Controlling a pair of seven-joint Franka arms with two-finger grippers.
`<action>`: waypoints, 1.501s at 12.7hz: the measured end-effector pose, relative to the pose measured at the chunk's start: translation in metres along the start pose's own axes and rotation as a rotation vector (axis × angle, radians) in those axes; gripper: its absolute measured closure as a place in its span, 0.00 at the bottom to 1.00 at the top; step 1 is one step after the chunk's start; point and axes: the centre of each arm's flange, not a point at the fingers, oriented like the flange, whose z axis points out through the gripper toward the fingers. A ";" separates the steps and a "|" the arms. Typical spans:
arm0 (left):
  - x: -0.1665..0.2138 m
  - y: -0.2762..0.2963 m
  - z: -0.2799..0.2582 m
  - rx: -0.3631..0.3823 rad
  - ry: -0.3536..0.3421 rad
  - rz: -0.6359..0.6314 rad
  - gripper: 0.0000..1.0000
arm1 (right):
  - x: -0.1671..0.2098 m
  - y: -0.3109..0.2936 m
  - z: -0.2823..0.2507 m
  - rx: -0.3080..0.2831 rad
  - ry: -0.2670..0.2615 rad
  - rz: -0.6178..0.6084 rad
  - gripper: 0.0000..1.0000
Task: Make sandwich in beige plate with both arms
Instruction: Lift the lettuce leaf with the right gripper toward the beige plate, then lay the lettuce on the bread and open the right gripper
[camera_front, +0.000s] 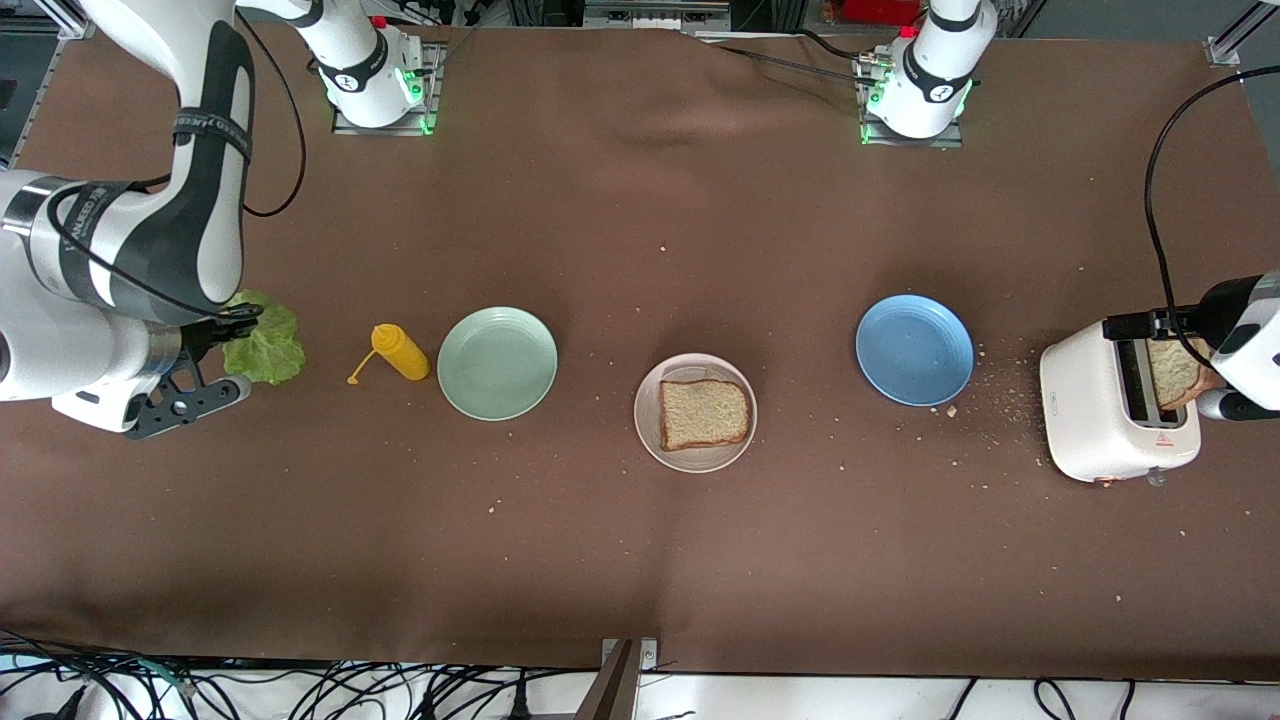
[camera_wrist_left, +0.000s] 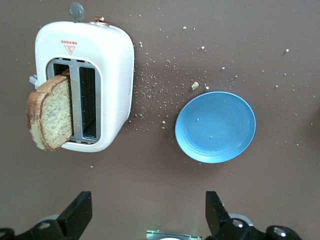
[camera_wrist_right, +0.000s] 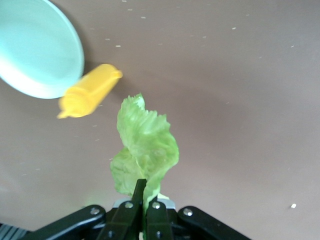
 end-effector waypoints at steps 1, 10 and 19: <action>0.000 0.000 0.000 0.000 0.000 0.000 0.00 | 0.003 -0.029 -0.008 0.003 -0.005 0.020 0.97; 0.000 -0.001 0.001 0.000 -0.004 -0.002 0.00 | 0.061 -0.283 -0.004 0.271 0.145 0.450 0.97; 0.017 -0.090 0.021 0.123 0.070 -0.036 0.00 | 0.156 -0.396 0.084 0.785 0.209 1.108 0.97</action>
